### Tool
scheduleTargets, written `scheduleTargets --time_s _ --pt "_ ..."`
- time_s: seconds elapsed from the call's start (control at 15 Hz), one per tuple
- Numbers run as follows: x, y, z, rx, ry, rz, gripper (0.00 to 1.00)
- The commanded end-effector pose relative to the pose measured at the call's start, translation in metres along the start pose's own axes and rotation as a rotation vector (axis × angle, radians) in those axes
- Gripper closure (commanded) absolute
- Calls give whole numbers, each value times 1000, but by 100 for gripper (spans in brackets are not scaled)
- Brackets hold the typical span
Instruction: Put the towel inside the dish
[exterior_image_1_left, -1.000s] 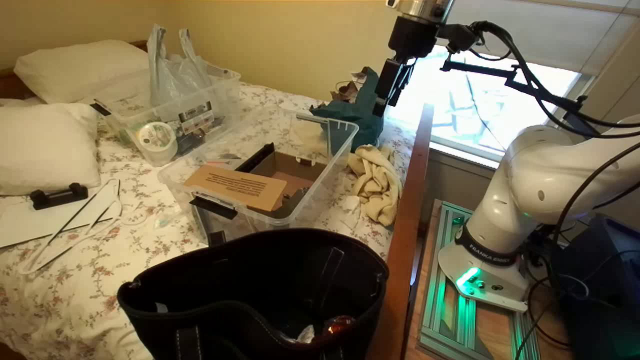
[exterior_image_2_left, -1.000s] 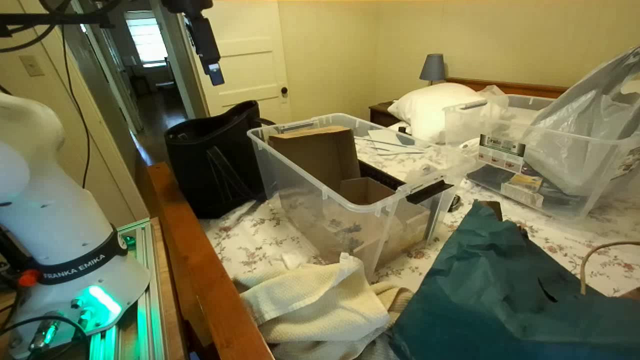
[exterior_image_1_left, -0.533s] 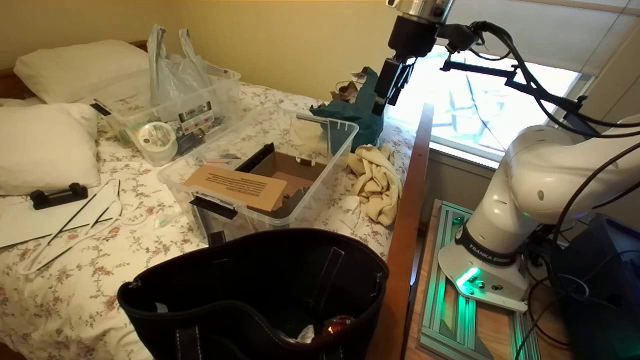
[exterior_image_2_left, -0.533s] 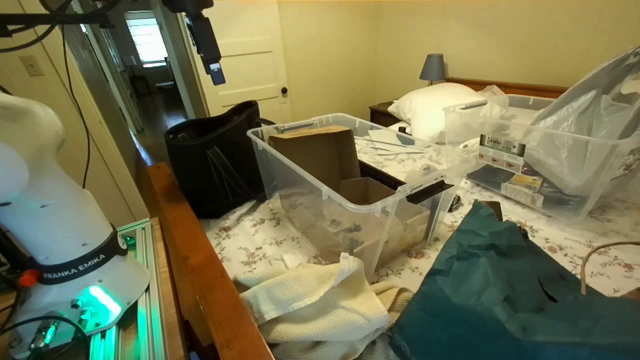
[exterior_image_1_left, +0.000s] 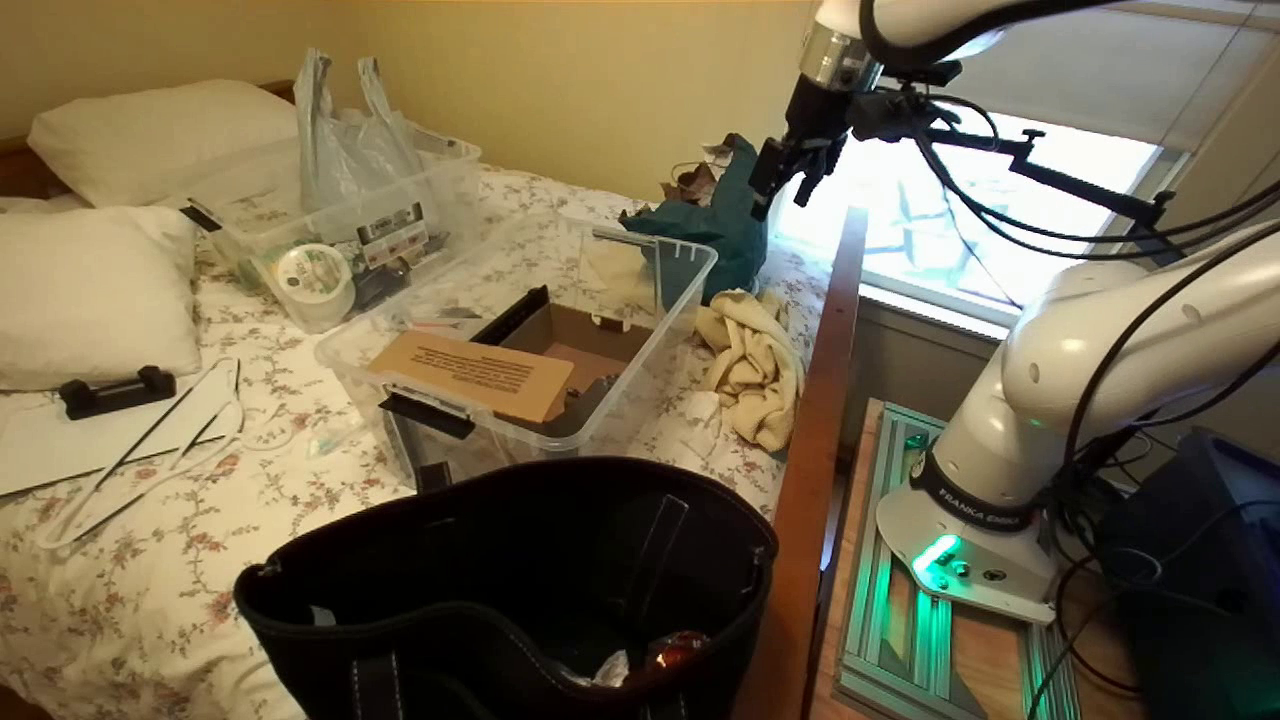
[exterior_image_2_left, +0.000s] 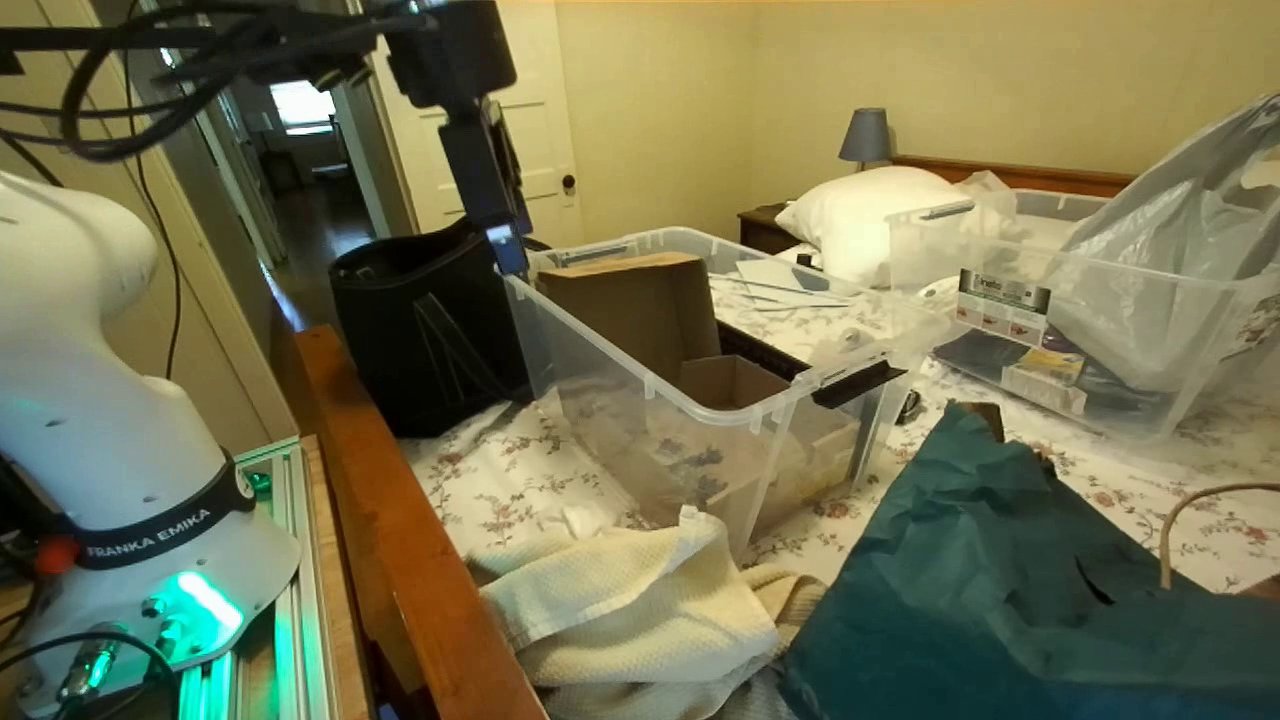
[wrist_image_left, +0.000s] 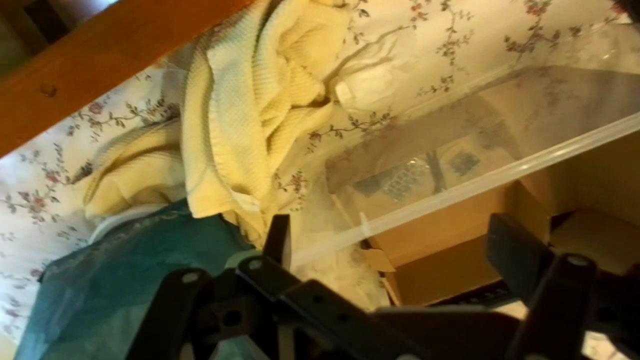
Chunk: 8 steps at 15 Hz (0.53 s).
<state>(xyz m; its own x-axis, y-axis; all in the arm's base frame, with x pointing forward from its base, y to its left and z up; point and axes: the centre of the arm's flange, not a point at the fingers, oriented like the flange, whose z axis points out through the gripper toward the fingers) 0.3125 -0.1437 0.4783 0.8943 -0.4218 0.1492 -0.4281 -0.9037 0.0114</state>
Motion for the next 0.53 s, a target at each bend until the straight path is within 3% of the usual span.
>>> scheduleTargets --time_s 0.0,0.13,0.33,0.47 --pt "17 35 60 -79 -75 50 0" --pt "17 50 95 -144 -92 53 0" --pt "22 65 147 -149 -98 71 0" --pt "22 73 177 -68 -127 117 0"
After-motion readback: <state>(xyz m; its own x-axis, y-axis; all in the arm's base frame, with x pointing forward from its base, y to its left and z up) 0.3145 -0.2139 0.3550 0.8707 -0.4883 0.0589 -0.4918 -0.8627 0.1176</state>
